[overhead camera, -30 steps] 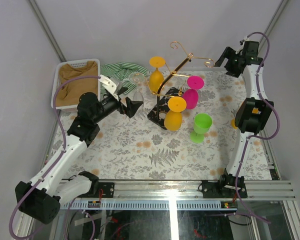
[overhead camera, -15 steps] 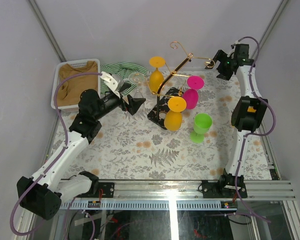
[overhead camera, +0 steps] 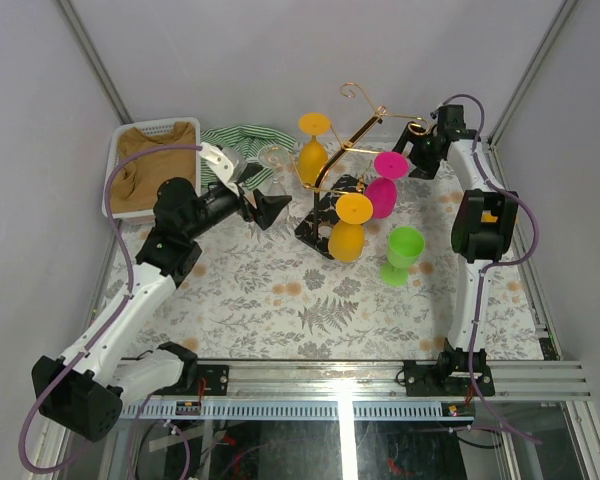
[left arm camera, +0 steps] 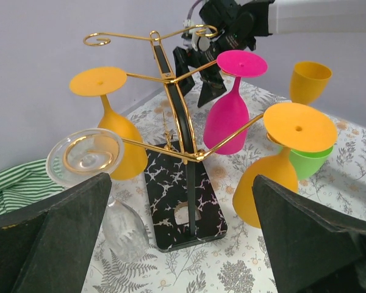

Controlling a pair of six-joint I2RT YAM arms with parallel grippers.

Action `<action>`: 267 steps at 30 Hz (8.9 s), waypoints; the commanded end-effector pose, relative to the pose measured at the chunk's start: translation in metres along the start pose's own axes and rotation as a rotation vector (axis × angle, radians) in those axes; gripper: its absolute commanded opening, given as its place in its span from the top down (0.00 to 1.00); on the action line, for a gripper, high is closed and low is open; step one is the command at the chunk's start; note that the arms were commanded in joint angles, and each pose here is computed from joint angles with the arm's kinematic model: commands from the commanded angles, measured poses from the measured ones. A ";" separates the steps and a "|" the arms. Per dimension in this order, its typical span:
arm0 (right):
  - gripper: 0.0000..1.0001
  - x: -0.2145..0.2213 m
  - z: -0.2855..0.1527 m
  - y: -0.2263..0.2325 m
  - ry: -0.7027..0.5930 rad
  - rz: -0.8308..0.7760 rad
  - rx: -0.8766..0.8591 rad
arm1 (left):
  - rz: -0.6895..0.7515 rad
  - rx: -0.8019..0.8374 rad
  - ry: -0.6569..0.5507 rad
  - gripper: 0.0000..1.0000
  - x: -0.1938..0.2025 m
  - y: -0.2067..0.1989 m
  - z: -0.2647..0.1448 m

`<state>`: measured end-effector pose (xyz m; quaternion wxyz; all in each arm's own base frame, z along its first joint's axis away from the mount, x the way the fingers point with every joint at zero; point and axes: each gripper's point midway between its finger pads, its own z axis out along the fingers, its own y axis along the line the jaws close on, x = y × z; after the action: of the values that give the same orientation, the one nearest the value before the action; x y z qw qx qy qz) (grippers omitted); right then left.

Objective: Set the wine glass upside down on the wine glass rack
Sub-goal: Adjust the wine rack at the center of the board.

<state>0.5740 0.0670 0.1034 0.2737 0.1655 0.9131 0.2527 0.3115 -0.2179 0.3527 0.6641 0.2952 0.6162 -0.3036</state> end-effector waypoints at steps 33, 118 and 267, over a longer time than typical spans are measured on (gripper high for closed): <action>0.01 0.043 0.052 0.024 0.072 -0.029 0.013 | 0.078 0.048 -0.033 0.00 -0.023 -0.008 0.000; 0.00 0.129 0.058 0.056 0.390 -0.140 -0.251 | 0.081 0.079 -0.087 0.00 -0.041 -0.011 0.008; 0.01 0.042 0.004 -0.083 0.143 -0.220 0.132 | 0.093 0.094 -0.133 0.00 -0.065 -0.006 0.023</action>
<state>0.5254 0.0829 0.0469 0.1919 0.0503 0.9260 0.3212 0.3224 -0.2323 0.3868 0.6761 0.3248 0.5826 -0.3130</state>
